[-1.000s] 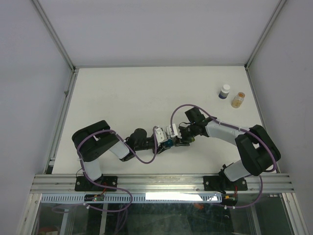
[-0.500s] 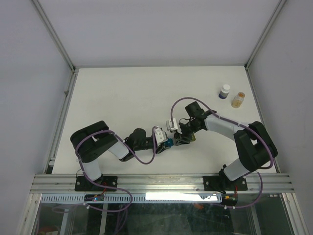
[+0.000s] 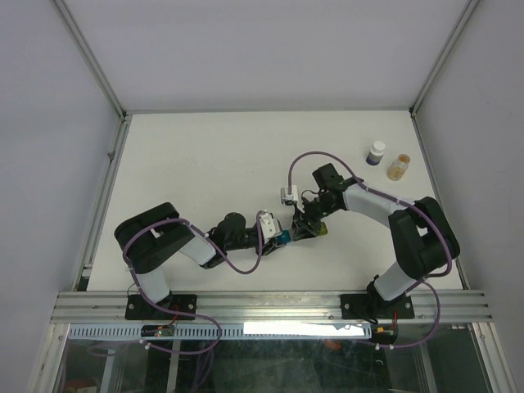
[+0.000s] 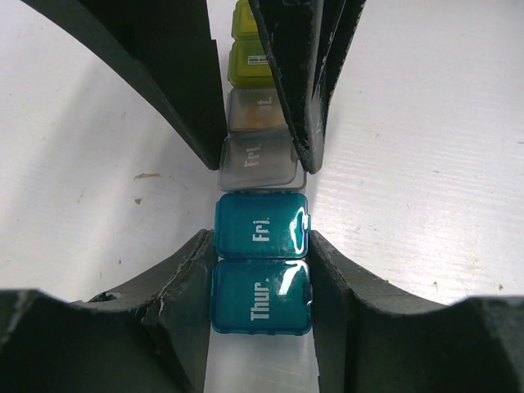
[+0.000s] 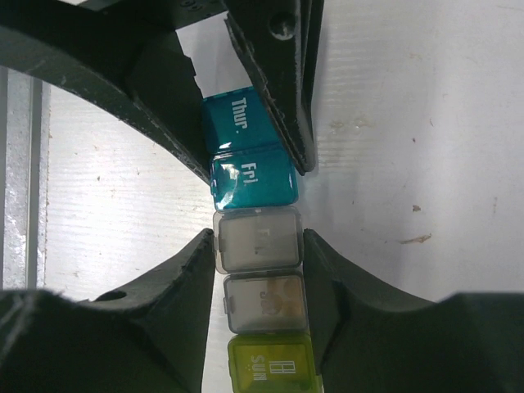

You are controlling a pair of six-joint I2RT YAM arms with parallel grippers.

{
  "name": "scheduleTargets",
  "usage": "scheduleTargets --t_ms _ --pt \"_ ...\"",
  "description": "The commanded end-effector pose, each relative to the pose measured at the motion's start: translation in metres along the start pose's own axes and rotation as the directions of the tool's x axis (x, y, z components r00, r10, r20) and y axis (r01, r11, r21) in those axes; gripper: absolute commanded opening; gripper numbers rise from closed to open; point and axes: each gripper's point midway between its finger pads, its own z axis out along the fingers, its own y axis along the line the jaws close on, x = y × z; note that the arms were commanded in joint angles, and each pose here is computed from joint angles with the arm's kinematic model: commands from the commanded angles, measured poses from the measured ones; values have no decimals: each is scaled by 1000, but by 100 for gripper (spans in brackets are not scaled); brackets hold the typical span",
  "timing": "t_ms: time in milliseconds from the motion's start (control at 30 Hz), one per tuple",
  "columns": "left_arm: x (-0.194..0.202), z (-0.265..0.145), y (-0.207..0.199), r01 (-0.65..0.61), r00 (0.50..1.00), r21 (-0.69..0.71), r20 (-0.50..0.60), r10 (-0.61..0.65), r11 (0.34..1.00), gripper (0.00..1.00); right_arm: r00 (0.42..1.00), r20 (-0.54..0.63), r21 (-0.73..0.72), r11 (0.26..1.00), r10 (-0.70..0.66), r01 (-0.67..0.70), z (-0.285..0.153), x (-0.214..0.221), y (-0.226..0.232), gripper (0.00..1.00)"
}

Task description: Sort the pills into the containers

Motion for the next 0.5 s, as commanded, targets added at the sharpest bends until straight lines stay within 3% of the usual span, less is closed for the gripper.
scheduleTargets --t_ms 0,233,467 --pt "-17 3 -10 -37 998 59 48 34 998 3 995 84 153 987 -53 39 -25 -33 -33 50" --pt "-16 4 -10 -32 999 58 40 30 998 3 994 101 201 980 -27 6 -29 -37 -41 57" --pt "-17 4 -9 -33 999 51 39 31 998 3 995 52 308 946 86 -97 -21 -23 -65 43"
